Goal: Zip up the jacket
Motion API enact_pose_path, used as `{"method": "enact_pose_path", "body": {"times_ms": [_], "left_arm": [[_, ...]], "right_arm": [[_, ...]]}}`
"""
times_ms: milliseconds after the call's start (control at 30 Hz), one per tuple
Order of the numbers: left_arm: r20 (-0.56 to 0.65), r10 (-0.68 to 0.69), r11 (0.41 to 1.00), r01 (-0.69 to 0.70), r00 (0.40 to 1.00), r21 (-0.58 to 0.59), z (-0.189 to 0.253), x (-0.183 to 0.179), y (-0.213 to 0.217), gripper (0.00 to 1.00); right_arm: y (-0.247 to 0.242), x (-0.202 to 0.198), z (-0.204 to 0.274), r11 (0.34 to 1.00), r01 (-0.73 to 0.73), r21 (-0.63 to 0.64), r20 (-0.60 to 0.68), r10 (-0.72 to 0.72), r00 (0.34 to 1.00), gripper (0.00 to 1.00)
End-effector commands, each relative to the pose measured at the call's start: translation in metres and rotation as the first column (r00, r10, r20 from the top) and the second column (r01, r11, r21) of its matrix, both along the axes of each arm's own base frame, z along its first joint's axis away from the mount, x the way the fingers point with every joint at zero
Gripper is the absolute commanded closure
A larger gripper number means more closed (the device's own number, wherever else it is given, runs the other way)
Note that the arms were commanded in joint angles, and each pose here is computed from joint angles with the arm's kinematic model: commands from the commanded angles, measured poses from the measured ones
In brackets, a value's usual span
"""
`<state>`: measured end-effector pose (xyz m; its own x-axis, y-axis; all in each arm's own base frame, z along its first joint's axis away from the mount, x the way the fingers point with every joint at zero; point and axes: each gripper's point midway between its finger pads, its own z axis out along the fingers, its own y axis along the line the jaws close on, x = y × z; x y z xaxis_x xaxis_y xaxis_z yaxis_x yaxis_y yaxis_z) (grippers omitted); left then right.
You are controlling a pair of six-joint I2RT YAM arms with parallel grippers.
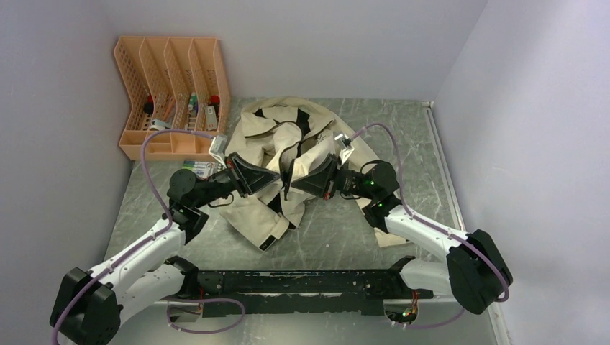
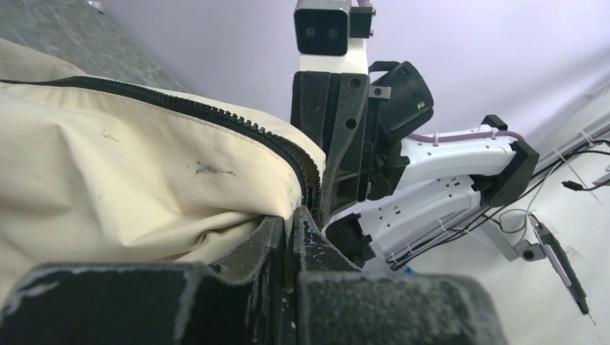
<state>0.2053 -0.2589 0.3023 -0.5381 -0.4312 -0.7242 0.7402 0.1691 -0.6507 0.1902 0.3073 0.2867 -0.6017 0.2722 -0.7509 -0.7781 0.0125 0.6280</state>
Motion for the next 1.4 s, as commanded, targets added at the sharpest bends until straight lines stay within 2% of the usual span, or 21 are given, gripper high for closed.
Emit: {"method": "enact_pose_path", "body": {"times_ms": [0,333,867,1367], "left_arm": [[0.101,-0.063,0.997,0.066,0.993,-0.029,0.017,-0.014,0.0,0.92],[0.124,-0.098,0.995,0.1,0.987,-0.013,0.016,-0.018,-0.003,0.92],[0.103,-0.076,0.997,0.077,0.992,-0.01,0.011,-0.013,-0.003,0.92],[0.104,-0.09,0.996,0.09,0.99,0.005,0.007,-0.014,-0.004,0.92]], "right_arm": [[0.001,-0.01,0.015,0.998,-0.039,0.048,0.048,0.036,0.998,1.0],[0.001,-0.007,0.014,0.999,-0.018,0.043,0.041,0.017,0.999,1.0],[0.0,-0.013,0.016,0.998,-0.043,0.054,0.06,0.04,0.997,1.0],[-0.001,-0.007,0.017,0.999,-0.003,0.046,0.044,0.001,0.999,1.0]]}}
